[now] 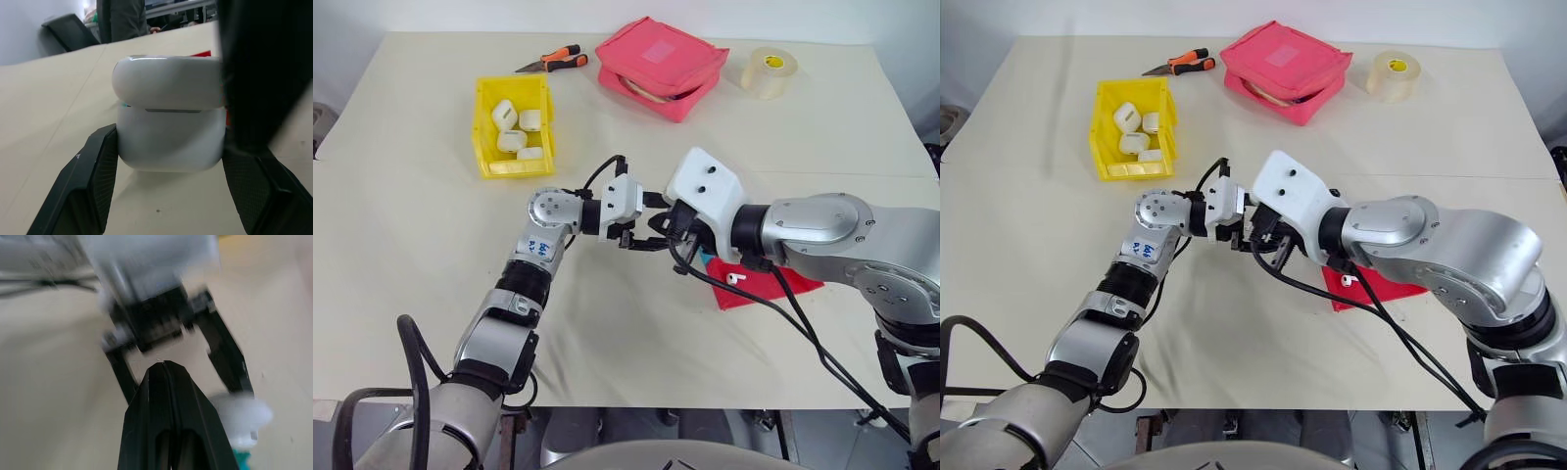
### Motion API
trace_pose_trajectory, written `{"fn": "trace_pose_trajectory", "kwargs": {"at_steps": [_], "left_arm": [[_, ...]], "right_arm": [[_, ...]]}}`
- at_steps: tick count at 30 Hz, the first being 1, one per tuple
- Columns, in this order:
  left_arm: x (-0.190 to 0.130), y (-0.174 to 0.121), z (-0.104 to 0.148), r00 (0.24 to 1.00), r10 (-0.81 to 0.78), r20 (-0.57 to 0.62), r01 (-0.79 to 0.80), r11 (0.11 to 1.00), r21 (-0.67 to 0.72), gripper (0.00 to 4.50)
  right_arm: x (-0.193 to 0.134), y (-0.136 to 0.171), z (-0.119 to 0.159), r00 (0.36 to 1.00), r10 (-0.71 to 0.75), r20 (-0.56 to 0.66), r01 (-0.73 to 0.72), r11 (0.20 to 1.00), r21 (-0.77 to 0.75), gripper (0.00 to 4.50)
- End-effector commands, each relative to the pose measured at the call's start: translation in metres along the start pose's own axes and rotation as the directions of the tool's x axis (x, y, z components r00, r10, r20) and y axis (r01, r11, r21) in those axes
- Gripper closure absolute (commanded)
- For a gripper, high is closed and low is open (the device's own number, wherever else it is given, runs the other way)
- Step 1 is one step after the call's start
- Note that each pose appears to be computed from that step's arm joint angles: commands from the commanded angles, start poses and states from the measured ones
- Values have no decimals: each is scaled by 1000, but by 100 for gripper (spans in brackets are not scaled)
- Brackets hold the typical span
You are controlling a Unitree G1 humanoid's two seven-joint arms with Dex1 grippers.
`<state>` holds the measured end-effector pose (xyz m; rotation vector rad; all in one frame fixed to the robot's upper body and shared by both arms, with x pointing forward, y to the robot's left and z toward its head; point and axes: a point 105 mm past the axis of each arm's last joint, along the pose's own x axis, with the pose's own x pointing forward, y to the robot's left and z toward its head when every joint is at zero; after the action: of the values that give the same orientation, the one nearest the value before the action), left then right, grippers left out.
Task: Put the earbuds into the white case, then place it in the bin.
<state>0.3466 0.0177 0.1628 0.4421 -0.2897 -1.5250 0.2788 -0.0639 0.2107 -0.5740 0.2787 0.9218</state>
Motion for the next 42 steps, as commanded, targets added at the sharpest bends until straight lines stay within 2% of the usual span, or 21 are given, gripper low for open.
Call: {"fn": "trace_pose_trajectory", "kwargs": {"at_steps": [1, 4, 7, 10, 13, 18, 21, 23, 28, 32, 35, 37, 42], "left_arm": [[-8, 5, 19, 996, 32, 80, -35, 999, 32, 171], [-16, 4, 25, 993, 50, 105, -53, 998, 26, 171], [-24, 3, 26, 992, 71, 105, -73, 997, 13, 171], [-35, 9, 29, 984, 140, 111, -142, 990, 3, 171], [-45, 19, 32, 965, 232, 122, -231, 973, -22, 171], [-69, 35, 37, 913, 375, 161, -367, 927, -79, 171], [-93, 55, 45, 828, 519, 212, -497, 855, -152, 171], [-103, 58, 45, 807, 552, 209, -527, 833, -166, 171], [-118, 56, 44, 790, 582, 193, -561, 813, -153, 171], [-131, 51, 40, 767, 618, 172, -598, 786, -157, 171], [-152, 55, 39, 713, 688, 136, -672, 726, -145, 171], [-171, 64, 34, 648, 756, 90, -744, 654, -133, 171], [-200, 93, 5, 507, 857, -95, -858, 491, -147, 171]], "right_arm": [[-14, -20, -6, 997, -82, -4, 82, 997, -12, 449], [-27, -39, -23, 988, -148, -51, 148, 989, -7, 449], [-40, -53, -30, 978, -202, -48, 203, 979, 8, 449], [-57, -59, -26, 974, -219, 61, 216, 975, 61, 449], [-72, -50, -29, 968, -170, 187, 154, 984, 94, 449], [-102, -36, -53, 926, -97, 365, 38, 986, 164, 449], [-114, -38, -81, 933, -111, 342, 34, 974, 223, 389], [-119, -36, -88, 936, -93, 341, 15, 974, 225, 320], [-128, -33, -85, 916, -23, 402, -73, 972, 223, 146], [-129, -41, -83, 910, -37, 414, -52, 978, 201, 4], [-128, -44, -85, 921, -42, 387, -36, 981, 192, 1], [-128, -46, -86, 924, -49, 380, -27, 981, 192, 1], [-122, -51, -87, 929, -47, 366, -24, 982, 186, 1]]}}
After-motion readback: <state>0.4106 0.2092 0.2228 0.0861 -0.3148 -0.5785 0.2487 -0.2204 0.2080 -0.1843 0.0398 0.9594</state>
